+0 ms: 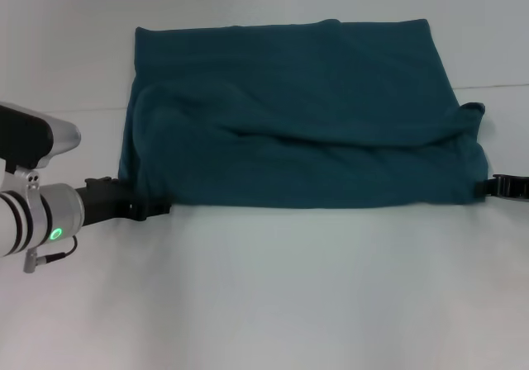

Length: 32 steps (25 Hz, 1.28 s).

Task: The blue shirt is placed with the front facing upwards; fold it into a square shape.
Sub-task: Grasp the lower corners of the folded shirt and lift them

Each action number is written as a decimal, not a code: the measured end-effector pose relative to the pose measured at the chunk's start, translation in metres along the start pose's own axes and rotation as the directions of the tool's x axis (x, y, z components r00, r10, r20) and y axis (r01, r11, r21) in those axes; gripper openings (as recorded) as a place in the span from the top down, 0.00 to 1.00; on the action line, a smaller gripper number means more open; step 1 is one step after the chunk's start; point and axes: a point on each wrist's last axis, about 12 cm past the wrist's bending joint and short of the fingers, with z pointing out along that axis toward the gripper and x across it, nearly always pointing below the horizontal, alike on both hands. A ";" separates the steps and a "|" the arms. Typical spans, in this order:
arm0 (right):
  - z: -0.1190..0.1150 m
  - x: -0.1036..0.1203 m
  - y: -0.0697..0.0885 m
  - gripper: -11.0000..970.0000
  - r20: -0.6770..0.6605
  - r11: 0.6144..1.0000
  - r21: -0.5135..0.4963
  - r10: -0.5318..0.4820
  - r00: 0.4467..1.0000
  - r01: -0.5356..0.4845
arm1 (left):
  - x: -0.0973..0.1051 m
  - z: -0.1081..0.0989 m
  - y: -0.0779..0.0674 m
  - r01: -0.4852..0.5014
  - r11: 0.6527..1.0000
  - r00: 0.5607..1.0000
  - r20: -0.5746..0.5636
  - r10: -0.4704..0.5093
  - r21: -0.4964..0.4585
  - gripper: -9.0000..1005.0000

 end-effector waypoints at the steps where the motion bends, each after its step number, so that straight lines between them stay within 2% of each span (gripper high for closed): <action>1: 0.000 0.000 0.000 0.97 0.000 1.000 0.000 0.000 1.000 0.000 | 0.000 0.000 0.000 -0.005 1.000 1.000 -0.004 0.005 -0.001 0.18; 26: -0.001 0.001 -0.002 0.97 0.001 1.000 0.002 0.006 1.000 -0.006 | -0.003 0.000 0.004 -0.049 0.998 0.999 -0.016 0.048 -0.033 0.18; 28: -0.001 0.001 -0.002 0.97 0.001 1.000 0.002 0.006 1.000 -0.006 | -0.003 0.000 0.004 -0.058 0.997 0.998 -0.019 0.057 -0.041 0.28; 32: -0.001 0.002 -0.001 0.97 0.001 1.000 0.002 0.006 1.000 -0.006 | -0.002 0.001 0.005 -0.067 0.996 0.998 -0.024 0.066 -0.063 0.37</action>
